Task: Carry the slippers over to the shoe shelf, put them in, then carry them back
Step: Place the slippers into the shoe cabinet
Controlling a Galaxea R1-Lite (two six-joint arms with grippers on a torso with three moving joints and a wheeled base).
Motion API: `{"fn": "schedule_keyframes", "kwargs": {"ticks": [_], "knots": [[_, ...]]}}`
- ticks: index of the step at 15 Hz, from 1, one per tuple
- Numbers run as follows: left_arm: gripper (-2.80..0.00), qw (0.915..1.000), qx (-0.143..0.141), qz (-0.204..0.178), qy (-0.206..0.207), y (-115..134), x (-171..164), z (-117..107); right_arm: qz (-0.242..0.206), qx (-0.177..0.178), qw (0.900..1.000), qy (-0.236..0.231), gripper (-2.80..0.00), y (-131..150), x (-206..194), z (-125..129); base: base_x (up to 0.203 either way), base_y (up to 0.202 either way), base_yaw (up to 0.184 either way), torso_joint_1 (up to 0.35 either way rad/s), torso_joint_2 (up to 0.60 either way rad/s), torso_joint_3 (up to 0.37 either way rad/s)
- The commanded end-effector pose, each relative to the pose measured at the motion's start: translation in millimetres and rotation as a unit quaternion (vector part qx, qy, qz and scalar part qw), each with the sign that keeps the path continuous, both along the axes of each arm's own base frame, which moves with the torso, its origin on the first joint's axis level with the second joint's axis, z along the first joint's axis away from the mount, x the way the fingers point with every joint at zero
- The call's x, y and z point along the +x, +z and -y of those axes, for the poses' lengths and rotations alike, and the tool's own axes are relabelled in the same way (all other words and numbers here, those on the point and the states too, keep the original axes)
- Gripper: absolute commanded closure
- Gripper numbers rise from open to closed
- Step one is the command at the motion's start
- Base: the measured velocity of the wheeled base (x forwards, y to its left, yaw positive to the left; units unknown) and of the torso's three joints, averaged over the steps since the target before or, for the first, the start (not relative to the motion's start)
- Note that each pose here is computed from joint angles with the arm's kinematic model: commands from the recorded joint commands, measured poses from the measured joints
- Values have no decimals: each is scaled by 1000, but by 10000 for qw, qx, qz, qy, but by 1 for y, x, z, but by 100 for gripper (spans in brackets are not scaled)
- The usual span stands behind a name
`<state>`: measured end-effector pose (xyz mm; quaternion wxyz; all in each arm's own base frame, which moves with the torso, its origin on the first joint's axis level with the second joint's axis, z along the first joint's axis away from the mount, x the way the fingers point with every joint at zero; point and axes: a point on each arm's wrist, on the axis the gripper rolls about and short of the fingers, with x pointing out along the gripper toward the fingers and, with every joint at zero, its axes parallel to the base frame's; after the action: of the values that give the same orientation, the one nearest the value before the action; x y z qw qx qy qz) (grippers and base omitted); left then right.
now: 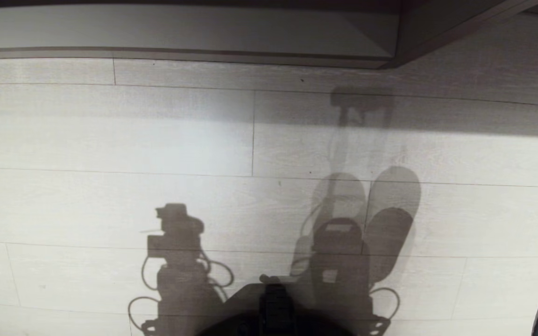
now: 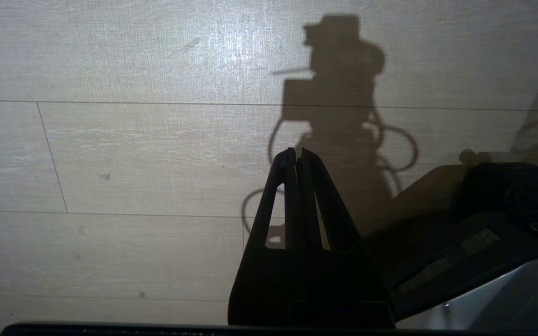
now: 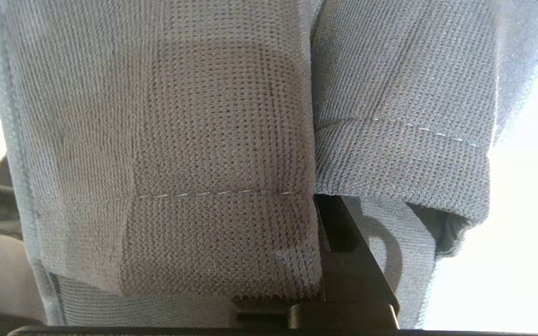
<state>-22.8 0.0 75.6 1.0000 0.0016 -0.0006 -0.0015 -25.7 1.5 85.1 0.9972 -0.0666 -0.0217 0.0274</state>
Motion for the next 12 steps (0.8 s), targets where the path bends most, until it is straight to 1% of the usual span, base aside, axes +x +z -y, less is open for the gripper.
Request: {"fn": "schedule_keyframes", "kwargs": {"ticks": [1, 4, 7, 9, 12], "knots": [[0, 10000, -1, 1, 0, 0, 0, 0, -3, -2, 10000, 7, 0, 0, 0, 0, 0, 0, 0, 0, 0, 0], [0, 10000, -1, 1, 0, 0, 0, 0, -29, 147, 9999, -5, 0, -1, 0, 0, 0, 0, 0, 0, 0, 0], [0, 10000, -1, 1, 0, 0, 0, 0, -116, 150, 9998, -102, 0, -2, 0, 0, 0, 0, 0, 0, 0, 0], [0, 10000, 7, 1, 0, 0, 0, 0, -290, 113, 9993, -230, 0, -9, 2, 1, 0, 0, 0, 0, 0, 0], [0, 10000, 0, 1, 7, 0, 0, 0, -272, 112, 9993, -225, 0, -9, 2, 1, 0, 0, 0, 3, 3, 43]]}}
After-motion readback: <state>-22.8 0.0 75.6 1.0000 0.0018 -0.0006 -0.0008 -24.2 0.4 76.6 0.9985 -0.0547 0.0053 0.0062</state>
